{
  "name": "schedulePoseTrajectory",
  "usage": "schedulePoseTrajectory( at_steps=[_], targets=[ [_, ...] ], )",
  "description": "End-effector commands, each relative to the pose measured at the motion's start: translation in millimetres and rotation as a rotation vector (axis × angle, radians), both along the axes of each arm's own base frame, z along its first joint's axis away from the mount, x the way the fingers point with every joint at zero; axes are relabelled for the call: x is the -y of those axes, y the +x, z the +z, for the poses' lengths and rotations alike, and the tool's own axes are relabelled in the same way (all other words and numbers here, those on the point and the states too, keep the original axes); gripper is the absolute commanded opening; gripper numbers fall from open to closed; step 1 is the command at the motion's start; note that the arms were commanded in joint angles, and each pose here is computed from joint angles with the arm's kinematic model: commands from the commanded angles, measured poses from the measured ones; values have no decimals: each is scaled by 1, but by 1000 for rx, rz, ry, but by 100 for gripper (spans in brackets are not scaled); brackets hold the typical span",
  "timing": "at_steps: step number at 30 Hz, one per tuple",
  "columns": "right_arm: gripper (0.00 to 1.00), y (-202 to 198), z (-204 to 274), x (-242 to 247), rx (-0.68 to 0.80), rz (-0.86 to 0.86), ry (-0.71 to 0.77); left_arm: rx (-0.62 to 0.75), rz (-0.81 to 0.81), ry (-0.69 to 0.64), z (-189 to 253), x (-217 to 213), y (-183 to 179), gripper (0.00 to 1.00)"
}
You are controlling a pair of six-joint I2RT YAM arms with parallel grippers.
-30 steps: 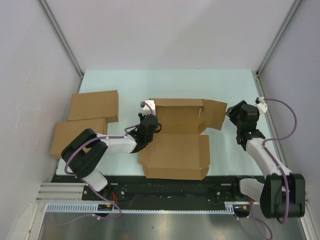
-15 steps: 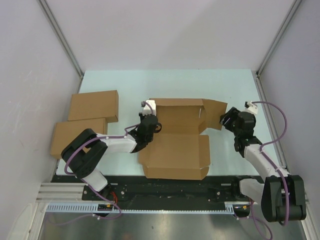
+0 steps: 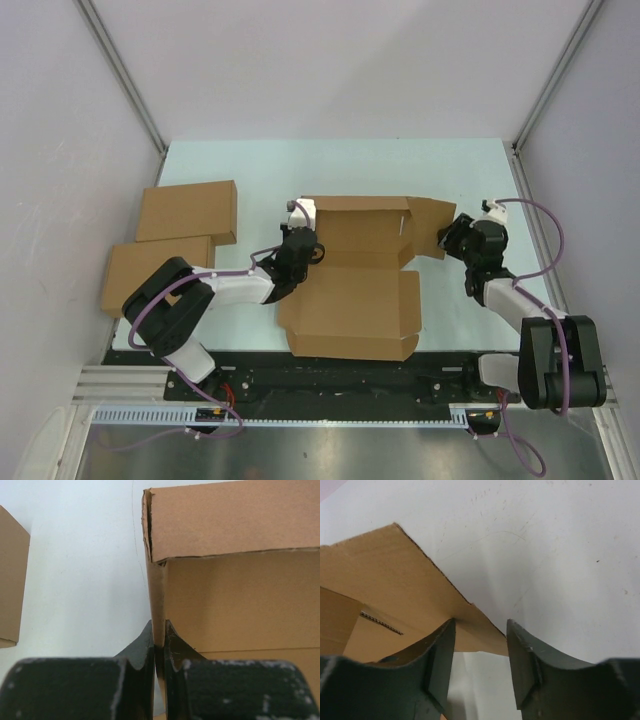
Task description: Fold the paper box
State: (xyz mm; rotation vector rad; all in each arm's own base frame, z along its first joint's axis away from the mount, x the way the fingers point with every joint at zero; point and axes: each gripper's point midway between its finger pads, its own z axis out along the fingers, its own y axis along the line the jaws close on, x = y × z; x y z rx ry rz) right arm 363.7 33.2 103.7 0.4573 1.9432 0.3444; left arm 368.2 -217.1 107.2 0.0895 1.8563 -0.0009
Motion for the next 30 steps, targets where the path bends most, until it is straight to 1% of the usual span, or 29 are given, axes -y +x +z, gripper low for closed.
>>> schedulePoseTrajectory(
  at_steps=[1, 2, 5, 8, 19, 23, 30],
  targets=[
    [42, 8, 16, -13, 65, 54, 8, -1, -45, 56, 7, 5, -1, 0],
    [36, 7, 18, -15, 69, 61, 2, -2, -47, 57, 6, 6, -1, 0],
    [28, 2, 24, -23, 76, 77, -19, -3, -41, 50, 5, 7, 0, 0],
    [26, -3, 33, -27, 91, 71, -38, -3, -36, 48, 3, 7, 1, 0],
    [16, -30, 54, -52, 117, 131, -68, 6, -19, 31, 2, 7, 4, 0],
    [13, -36, 57, -66, 123, 164, -66, 4, -19, 23, 1, 9, 4, 0],
    [10, -46, 54, -91, 114, 210, -82, 15, -15, 8, 3, 7, 3, 0]
  ],
)
